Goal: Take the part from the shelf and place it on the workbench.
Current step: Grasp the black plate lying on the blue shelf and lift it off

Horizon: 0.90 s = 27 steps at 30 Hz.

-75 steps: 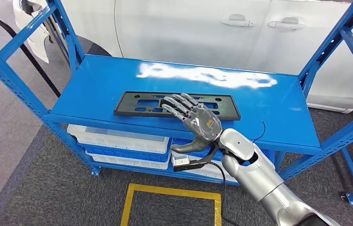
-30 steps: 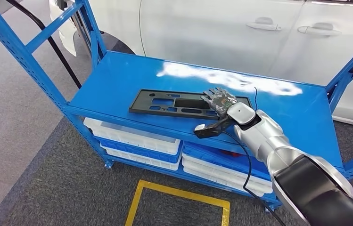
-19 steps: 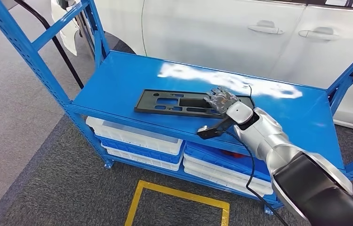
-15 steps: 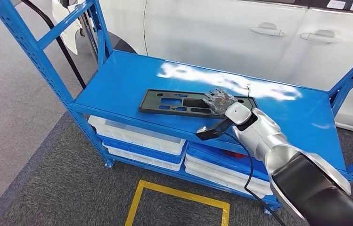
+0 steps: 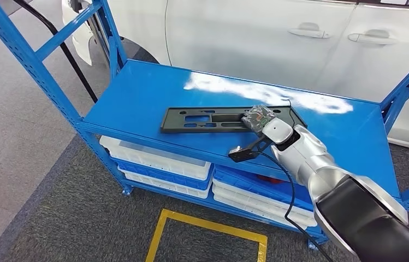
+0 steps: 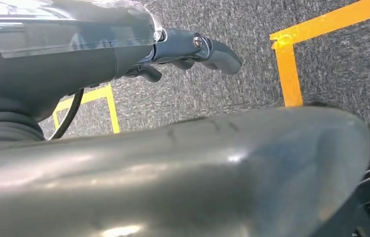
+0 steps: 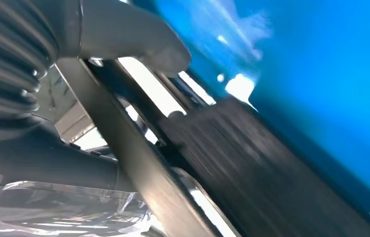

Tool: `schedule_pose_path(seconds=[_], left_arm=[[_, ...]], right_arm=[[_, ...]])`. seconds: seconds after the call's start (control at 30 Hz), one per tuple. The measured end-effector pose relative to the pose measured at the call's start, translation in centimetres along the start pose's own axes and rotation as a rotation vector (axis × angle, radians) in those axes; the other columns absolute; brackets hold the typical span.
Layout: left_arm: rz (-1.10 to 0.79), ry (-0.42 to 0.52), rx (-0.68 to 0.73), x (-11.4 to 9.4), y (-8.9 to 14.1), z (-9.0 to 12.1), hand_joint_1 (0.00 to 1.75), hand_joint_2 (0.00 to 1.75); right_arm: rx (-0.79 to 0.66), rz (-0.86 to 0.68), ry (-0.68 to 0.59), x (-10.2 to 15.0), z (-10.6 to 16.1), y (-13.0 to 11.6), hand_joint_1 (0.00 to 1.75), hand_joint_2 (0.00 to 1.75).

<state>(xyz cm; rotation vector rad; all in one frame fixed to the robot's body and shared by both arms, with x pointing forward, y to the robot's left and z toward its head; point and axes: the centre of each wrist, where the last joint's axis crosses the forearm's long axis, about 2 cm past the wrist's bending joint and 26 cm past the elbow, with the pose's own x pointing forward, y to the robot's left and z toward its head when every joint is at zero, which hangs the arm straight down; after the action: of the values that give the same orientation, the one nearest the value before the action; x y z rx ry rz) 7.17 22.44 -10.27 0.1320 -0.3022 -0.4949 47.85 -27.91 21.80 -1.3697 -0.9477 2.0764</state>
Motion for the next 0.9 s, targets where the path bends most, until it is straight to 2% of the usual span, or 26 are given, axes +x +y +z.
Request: schedule_pose_path(seconds=[0.4,0.5,0.6,0.67,0.73,0.83,0.9], left_arm=[[-0.002,-0.004,0.003,0.0,0.1,0.0,0.0,0.0],[-0.001,-0.018,-0.003,0.1,0.1,0.0,0.0,0.0],[0.005,-0.044,-0.01,0.1,0.1,0.0,0.0,0.0],[0.008,-0.056,-0.01,0.0,0.0,0.0,0.0,0.87],[0.01,-0.064,-0.006,-0.1,0.0,0.0,0.0,1.75],[0.018,-0.068,0.003,-0.2,0.0,0.0,0.0,1.75],[0.022,-0.067,0.007,-0.4,0.0,0.0,0.0,1.75]], right_arm=[[-0.016,-0.024,-0.027,-0.2,-0.1,-0.4,1.75,1.75],[-0.06,-0.118,-0.065,-0.2,0.0,-0.2,1.75,1.75],[-0.181,-0.305,-0.14,0.4,0.2,0.5,1.75,1.75],[-0.293,-0.428,-0.184,0.6,0.3,0.4,1.75,1.75],[-0.422,-0.553,-0.216,0.4,0.3,-0.7,1.75,1.75],[-0.631,-0.825,-0.277,0.2,0.7,-3.2,1.75,1.75],[-0.749,-1.058,-0.366,0.5,1.6,-5.0,1.75,1.75]])
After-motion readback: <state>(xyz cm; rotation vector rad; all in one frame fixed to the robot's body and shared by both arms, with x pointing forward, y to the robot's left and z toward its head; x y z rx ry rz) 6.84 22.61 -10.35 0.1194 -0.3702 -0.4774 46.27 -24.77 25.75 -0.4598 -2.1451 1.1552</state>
